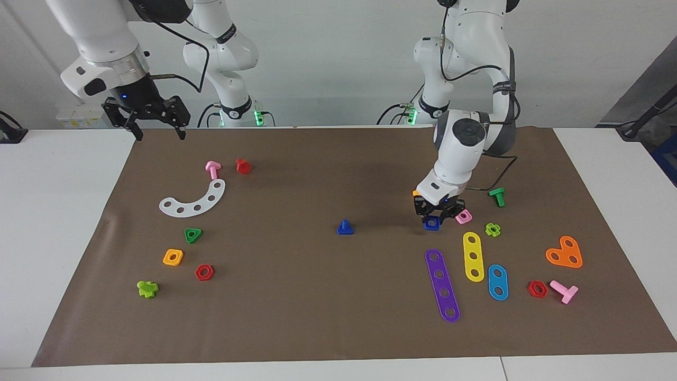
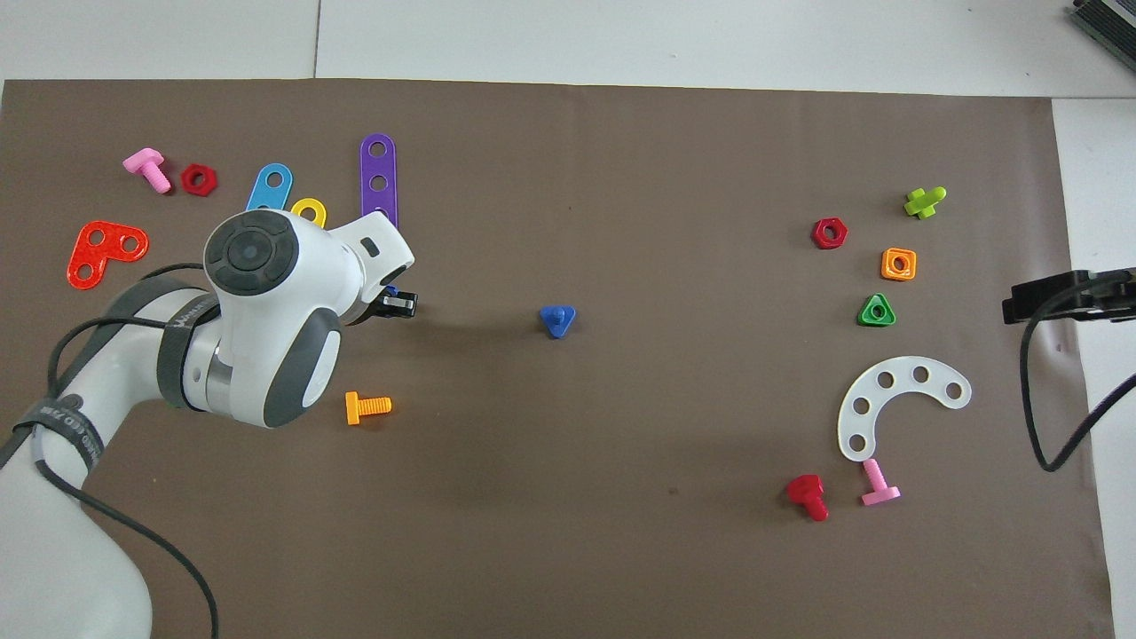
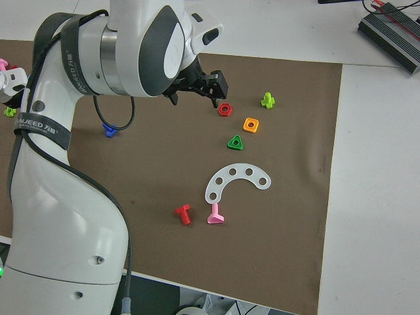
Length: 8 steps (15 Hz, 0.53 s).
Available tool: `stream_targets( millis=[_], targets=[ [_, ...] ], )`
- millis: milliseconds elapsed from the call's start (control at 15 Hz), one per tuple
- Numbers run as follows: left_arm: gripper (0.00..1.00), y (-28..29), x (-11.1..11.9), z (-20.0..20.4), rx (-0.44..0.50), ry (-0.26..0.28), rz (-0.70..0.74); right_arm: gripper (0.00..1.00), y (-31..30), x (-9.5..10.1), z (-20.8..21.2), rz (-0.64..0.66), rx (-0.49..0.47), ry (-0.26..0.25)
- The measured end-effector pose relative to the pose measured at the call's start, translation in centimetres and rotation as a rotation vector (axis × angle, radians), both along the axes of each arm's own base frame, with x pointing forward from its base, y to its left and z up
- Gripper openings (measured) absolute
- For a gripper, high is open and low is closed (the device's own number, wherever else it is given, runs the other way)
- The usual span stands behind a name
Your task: Unscrew and place screws in storage area
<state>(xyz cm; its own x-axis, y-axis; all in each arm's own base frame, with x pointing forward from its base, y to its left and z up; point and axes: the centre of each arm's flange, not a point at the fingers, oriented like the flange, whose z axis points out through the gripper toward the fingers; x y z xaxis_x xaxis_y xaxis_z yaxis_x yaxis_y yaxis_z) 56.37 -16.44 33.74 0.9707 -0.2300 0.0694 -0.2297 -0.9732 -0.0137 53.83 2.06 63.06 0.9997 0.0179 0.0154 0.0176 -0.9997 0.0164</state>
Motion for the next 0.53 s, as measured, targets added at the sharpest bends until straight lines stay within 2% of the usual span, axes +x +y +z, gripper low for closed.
stream_targets(
  millis=[200,333,533],
  targets=[
    [0.46,2.1,0.2,-0.7,-0.001,-0.010,0.000,1.00,5.9,1.3,-1.3,0.038,0.008,-0.037],
    [0.46,2.1,-0.1,-1.4,-0.009,-0.041,-0.003,1.00,10.4,1.8,-2.9,0.022,0.033,-0.039],
    [0.46,2.0,-0.9,-2.7,-0.015,-0.056,-0.009,1.00,18.6,2.9,-6.4,-0.012,0.066,-0.079]
  ],
)
